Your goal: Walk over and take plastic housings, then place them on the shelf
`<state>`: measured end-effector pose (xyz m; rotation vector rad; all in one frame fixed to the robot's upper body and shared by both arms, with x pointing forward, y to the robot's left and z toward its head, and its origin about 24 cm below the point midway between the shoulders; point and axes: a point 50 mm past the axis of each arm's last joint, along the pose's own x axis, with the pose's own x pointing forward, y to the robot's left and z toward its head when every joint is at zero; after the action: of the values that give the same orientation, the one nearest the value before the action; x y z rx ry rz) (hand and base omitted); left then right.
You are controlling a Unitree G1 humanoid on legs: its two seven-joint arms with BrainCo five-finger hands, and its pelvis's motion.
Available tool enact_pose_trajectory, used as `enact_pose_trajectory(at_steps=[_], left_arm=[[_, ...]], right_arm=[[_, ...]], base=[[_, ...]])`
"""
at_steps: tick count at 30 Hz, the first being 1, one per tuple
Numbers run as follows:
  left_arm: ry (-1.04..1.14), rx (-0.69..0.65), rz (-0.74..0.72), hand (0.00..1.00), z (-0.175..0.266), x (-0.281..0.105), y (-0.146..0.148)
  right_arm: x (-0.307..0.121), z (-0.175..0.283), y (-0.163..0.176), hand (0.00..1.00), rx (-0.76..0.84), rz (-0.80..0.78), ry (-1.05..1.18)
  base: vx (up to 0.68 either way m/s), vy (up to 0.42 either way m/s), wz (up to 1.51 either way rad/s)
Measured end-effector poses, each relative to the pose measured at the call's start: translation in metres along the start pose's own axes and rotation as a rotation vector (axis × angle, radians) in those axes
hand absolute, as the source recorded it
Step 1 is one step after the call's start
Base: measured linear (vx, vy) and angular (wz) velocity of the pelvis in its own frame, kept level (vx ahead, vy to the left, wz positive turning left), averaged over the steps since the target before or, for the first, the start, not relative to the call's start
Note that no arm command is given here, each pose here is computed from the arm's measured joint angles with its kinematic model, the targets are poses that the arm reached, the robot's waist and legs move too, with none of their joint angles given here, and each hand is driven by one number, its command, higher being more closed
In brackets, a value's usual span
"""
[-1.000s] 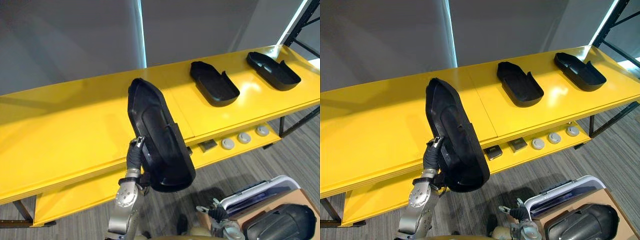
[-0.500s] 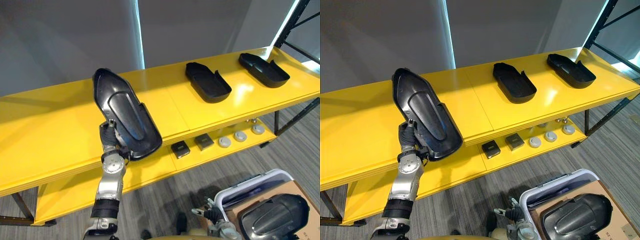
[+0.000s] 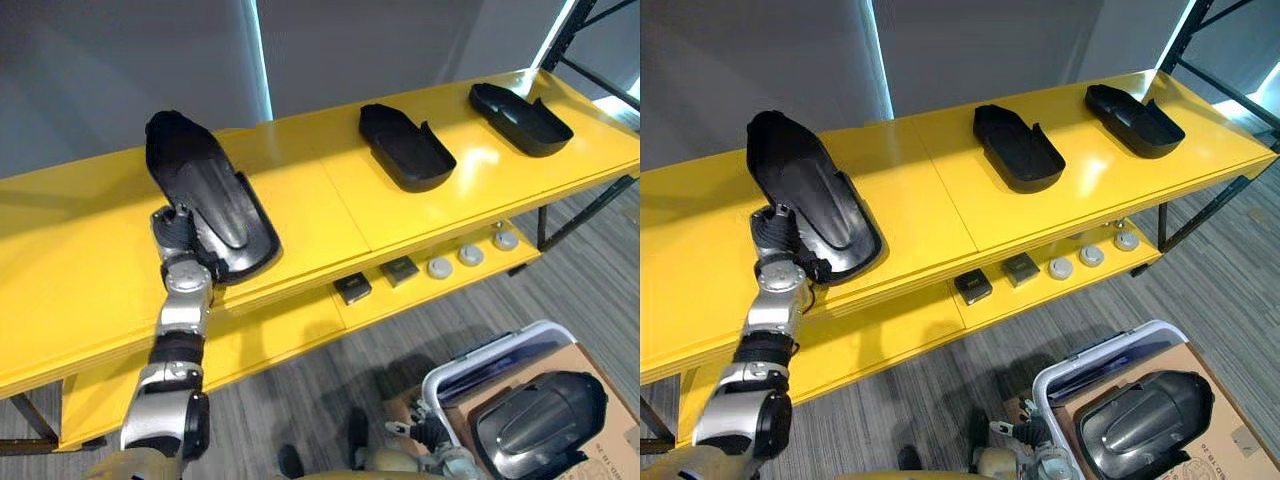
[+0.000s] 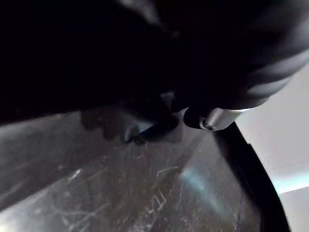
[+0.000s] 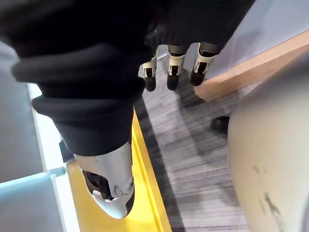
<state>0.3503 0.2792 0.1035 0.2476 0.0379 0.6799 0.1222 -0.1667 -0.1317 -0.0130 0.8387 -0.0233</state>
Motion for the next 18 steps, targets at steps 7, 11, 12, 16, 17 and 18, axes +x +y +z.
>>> enact_pose_trajectory(at_steps=[7,11,12,16,17,18], left_arm=[[-0.013,0.009,-0.03,0.0,0.014,0.01,-0.001],[-0.023,0.012,-0.032,0.0,0.019,0.012,-0.003],[-0.021,0.008,-0.033,0.0,0.02,0.012,-0.003],[-0.007,-0.023,-0.036,0.0,0.019,0.012,-0.004],[-0.001,-0.041,-0.038,0.0,0.019,0.012,-0.005],[0.007,-0.066,-0.04,0.0,0.018,0.011,-0.007]], right_arm=[[0.002,0.006,0.0,0.0,0.003,-0.001,-0.028],[0.002,0.007,-0.001,0.0,0.01,-0.005,-0.035],[0.002,0.007,-0.001,0.0,0.01,-0.005,-0.037],[0.002,0.008,-0.001,0.0,0.01,-0.006,-0.038],[0.002,0.008,-0.002,0.0,0.01,-0.008,-0.039],[0.003,0.008,-0.002,0.0,0.009,-0.009,-0.039]], base=[[0.0,0.0,0.0],[0.0,0.0,0.0],[0.0,0.0,0.0],[0.0,0.0,0.0],[0.0,0.0,0.0],[0.0,0.0,0.0]])
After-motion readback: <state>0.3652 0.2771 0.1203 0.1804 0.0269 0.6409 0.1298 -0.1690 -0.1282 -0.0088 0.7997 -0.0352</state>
